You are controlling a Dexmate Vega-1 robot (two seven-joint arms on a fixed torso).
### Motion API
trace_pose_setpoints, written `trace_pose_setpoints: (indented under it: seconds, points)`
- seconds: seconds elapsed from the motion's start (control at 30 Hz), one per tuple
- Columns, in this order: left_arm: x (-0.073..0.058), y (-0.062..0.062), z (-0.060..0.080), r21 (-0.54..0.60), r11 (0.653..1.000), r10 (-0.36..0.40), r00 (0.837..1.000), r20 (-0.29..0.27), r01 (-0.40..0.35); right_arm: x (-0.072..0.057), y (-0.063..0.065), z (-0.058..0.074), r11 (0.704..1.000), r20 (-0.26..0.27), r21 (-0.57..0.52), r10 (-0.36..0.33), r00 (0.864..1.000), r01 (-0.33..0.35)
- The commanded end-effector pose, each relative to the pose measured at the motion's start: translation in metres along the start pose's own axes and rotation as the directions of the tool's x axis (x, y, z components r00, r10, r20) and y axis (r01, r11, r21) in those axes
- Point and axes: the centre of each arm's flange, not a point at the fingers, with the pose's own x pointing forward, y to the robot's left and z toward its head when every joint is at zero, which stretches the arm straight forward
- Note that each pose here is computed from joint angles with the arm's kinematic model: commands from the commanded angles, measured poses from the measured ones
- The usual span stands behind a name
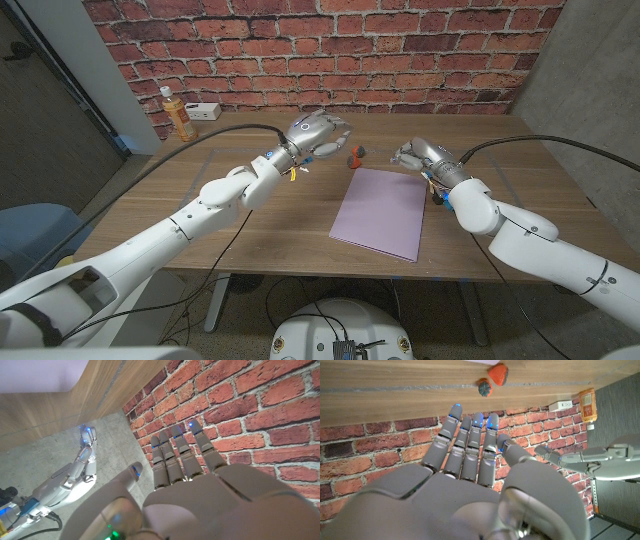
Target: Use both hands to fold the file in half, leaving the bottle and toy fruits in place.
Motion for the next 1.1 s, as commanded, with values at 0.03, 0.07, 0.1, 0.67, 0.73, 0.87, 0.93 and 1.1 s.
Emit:
trace_pose_setpoints:
  seconds: [0.03, 0.07, 0.1, 0.67, 0.73, 0.87, 0.93, 1.1]
  points:
    - [-0.024, 0.009, -0.046, -0.187, 0.975, 0.091, 0.982, -0.162, -0.121, 0.002, -0.026, -0.008, 0.976, 0.047, 0.141, -0.171, 0.984, 0.163]
    - [-0.026, 0.009, -0.050, -0.211, 0.968, 0.102, 0.979, -0.174, -0.138, 0.002, -0.027, -0.010, 0.972, 0.050, 0.161, -0.184, 0.982, 0.173]
    - [-0.029, 0.009, -0.053, -0.238, 0.958, 0.115, 0.975, -0.188, -0.158, 0.003, -0.027, -0.012, 0.966, 0.054, 0.183, -0.193, 0.980, 0.181]
    - [-0.074, -0.001, -0.106, -0.647, 0.666, 0.191, 0.924, -0.332, -0.371, -0.002, -0.041, -0.059, 0.749, 0.041, 0.535, -0.485, 0.874, 0.391]
    - [-0.079, -0.007, -0.111, -0.677, 0.629, 0.181, 0.919, -0.351, -0.382, -0.004, -0.042, -0.065, 0.729, 0.020, 0.537, -0.515, 0.857, 0.425]
    - [-0.084, -0.017, -0.124, -0.694, 0.611, 0.150, 0.916, -0.371, -0.381, -0.006, -0.046, -0.062, 0.752, -0.013, 0.423, -0.553, 0.833, 0.506]
    - [-0.086, -0.022, -0.131, -0.694, 0.618, 0.127, 0.918, -0.375, -0.369, -0.006, -0.046, -0.053, 0.764, -0.004, 0.391, -0.556, 0.831, 0.513]
    - [-0.088, -0.041, -0.143, -0.706, 0.610, 0.046, 0.906, -0.421, -0.359, 0.006, -0.028, -0.026, 0.750, 0.077, 0.468, -0.562, 0.824, 0.468]
